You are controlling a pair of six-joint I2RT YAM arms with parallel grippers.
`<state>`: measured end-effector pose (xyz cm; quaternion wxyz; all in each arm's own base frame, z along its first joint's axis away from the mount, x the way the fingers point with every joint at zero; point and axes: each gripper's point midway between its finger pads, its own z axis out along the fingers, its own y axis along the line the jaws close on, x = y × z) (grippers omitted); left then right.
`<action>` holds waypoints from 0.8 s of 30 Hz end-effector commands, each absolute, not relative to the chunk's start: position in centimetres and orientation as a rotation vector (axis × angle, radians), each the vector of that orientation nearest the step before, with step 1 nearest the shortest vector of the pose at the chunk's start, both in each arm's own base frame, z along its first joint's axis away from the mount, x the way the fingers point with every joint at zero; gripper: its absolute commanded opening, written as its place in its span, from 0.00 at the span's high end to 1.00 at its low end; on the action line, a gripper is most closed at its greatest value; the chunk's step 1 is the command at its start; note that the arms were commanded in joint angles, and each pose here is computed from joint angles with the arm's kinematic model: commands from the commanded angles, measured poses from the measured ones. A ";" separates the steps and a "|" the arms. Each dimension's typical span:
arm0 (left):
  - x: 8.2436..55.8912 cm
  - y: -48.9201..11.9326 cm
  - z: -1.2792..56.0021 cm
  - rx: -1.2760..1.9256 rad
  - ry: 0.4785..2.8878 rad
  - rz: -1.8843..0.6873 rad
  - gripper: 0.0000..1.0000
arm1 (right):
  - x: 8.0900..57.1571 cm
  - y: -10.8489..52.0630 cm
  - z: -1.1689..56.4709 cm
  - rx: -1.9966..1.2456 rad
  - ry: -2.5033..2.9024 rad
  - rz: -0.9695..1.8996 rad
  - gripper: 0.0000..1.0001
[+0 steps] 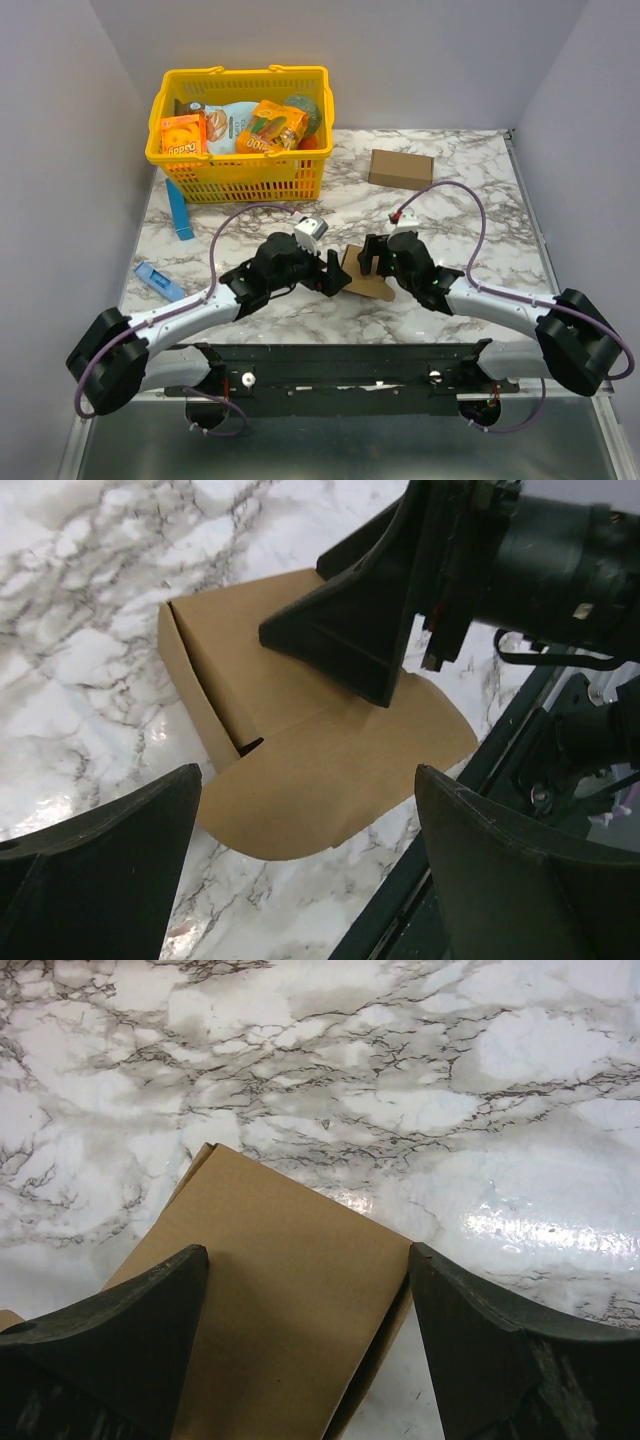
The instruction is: Fold the paper box
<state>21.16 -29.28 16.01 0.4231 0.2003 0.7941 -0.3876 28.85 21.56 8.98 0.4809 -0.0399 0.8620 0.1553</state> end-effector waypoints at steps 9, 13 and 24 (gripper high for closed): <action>23.8 -29.8 11.4 0.419 2.105 -0.967 0.06 | 26.2 20.7 8.4 -0.189 2.278 0.332 0.01; 24.3 -30.1 10.5 0.409 2.110 -0.966 0.07 | 26.0 19.8 10.8 -0.133 2.237 0.332 0.00; 25.0 -31.1 9.3 0.413 2.107 -1.014 0.07 | 22.7 17.4 10.4 -0.051 2.280 0.416 0.01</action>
